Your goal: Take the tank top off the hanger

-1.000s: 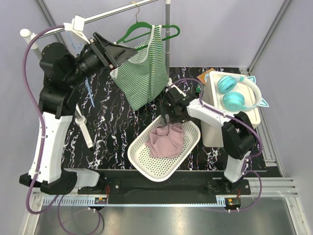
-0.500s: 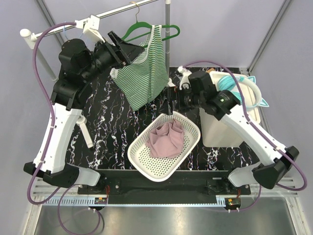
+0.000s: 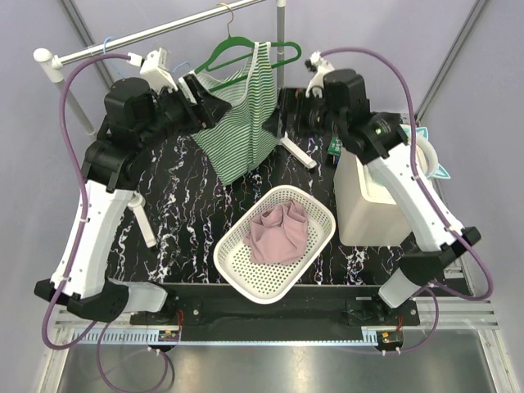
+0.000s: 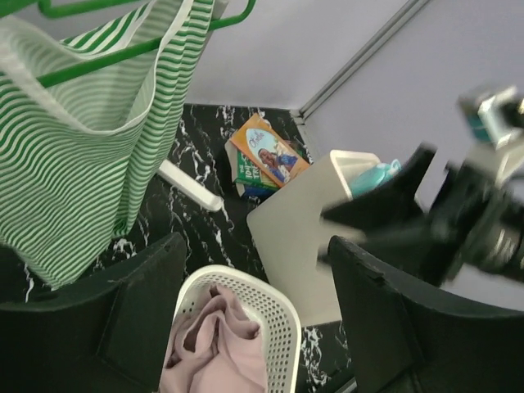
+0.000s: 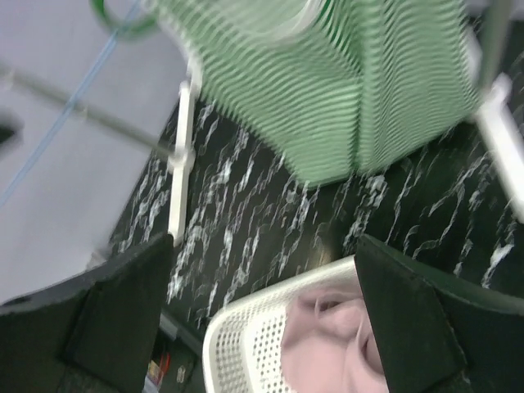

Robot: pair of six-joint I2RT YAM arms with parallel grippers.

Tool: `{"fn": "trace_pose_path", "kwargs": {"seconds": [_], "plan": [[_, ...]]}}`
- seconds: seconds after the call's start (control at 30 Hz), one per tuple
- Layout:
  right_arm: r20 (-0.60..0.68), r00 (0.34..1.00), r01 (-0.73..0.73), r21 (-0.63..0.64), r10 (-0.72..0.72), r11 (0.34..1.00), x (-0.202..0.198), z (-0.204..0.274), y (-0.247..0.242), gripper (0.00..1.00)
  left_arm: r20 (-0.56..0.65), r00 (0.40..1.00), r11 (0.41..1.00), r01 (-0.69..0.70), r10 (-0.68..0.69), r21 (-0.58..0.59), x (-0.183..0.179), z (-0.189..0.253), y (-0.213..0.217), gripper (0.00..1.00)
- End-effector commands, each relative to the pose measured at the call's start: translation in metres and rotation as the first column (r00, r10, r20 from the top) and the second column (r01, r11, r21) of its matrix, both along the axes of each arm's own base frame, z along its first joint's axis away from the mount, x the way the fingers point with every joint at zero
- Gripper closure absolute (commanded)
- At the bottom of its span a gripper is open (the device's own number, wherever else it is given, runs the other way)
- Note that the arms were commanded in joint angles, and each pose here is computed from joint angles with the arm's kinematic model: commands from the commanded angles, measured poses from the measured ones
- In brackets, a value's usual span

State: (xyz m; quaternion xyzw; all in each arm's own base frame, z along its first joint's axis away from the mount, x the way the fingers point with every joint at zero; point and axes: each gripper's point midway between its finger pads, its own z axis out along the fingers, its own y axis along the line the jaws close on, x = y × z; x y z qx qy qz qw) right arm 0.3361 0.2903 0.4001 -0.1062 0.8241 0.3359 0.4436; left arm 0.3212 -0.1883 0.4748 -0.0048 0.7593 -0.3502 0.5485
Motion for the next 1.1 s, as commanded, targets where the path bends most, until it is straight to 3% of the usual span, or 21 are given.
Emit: {"fn": "trace_pose_path", "kwargs": {"seconds": [0.0, 0.17, 0.23, 0.37, 0.57, 0.67, 0.8, 0.9, 1.07], "plan": [[0.162, 0.974, 0.155, 0.042, -0.16, 0.987, 0.07, 0.047, -0.023, 0.0, 0.038, 0.999, 1.0, 0.015, -0.016, 0.021, -0.026, 0.009, 0.01, 0.25], [0.208, 0.947, 0.229, 0.093, -0.244, 0.969, 0.145, 0.058, -0.054, 0.0, -0.008, 0.995, 0.994, 0.096, -0.095, 0.047, -0.039, -0.006, 0.002, 0.25], [0.222, 0.945, 0.222, 0.102, -0.239, 0.97, 0.157, 0.058, -0.058, 0.01, -0.026, 0.99, 0.99, 0.137, -0.136, 0.045, -0.045, -0.01, -0.003, 0.25], [0.323, 0.931, 0.174, 0.014, -0.17, 0.985, 0.192, 0.037, -0.063, 0.02, -0.058, 0.979, 0.978, 0.199, -0.195, 0.057, -0.061, -0.029, -0.006, 0.25], [0.393, 0.918, 0.109, -0.124, -0.052, 0.986, 0.222, 0.0, -0.067, 0.12, -0.062, 0.966, 0.965, 0.254, -0.25, 0.069, -0.081, -0.041, -0.006, 0.25], [0.394, 0.913, 0.17, -0.133, -0.105, 0.977, 0.241, -0.01, -0.087, 0.16, -0.005, 0.967, 0.958, 0.252, -0.253, 0.14, -0.088, -0.037, -0.002, 0.22], [0.449, 0.893, 0.11, -0.172, -0.022, 0.979, 0.25, -0.016, -0.085, 0.21, 0.027, 0.963, 0.945, 0.258, -0.268, 0.199, -0.094, -0.037, -0.002, 0.2], [0.504, 0.86, 0.024, -0.21, 0.087, 0.977, 0.253, -0.02, -0.073, 0.2, 0.008, 0.956, 0.935, 0.285, -0.293, 0.21, -0.095, -0.046, -0.008, 0.19], [0.592, 0.798, 0.026, -0.218, 0.11, 0.976, 0.272, -0.017, -0.075, 0.17, 0.001, 0.963, 0.935, 0.261, -0.269, 0.241, -0.091, -0.052, -0.004, 0.16]]}}
